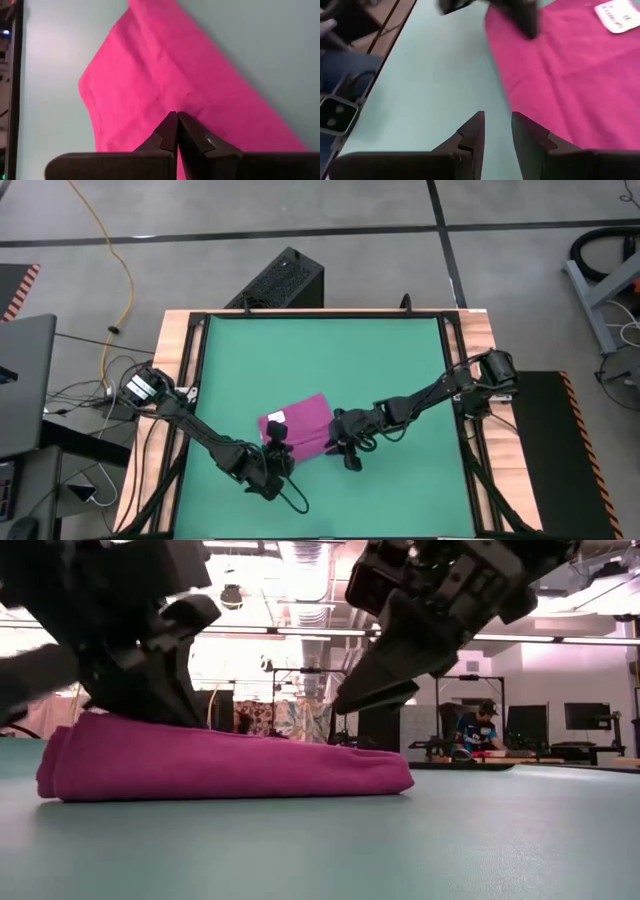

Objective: Roll towel
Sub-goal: Roll the pink towel

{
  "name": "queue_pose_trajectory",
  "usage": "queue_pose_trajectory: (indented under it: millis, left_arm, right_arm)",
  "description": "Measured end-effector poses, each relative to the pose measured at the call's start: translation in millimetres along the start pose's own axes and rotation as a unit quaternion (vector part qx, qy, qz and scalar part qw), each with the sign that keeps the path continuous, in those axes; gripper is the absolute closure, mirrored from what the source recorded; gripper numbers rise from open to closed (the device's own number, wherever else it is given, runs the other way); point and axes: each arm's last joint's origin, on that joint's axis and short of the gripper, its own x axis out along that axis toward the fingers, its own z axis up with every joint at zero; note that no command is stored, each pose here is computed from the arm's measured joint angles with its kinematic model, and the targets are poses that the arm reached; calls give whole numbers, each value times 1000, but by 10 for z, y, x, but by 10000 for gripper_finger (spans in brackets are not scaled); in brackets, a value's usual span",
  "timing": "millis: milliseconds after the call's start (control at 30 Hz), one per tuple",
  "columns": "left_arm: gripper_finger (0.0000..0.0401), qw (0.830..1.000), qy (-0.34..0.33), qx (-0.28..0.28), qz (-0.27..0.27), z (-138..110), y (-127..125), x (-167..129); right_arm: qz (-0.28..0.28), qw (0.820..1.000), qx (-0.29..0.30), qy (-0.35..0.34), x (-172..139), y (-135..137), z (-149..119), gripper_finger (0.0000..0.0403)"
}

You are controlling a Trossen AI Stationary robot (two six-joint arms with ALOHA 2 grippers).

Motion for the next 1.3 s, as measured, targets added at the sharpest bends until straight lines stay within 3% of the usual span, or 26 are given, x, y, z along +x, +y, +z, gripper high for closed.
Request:
queue_pose_trajectory:
  millis: [200,733,1133,1300]
  left_arm:
    - [401,1000,17,-12,5,-104,22,65]
    - [401,1000,23,0,8,-118,40,74]
    - [401,1000,26,17,-4,-100,158,187]
    - [401,999,18,32,-5,-70,205,98]
  right_arm:
    - [-13,999,-30,-4,13,86,-24,285]
    - [-34,998,-55,9,129,-60,-95,287]
    - [-52,998,-40,14,286,-261,-153,287]
    - [-63,997,-31,13,337,-363,-160,287]
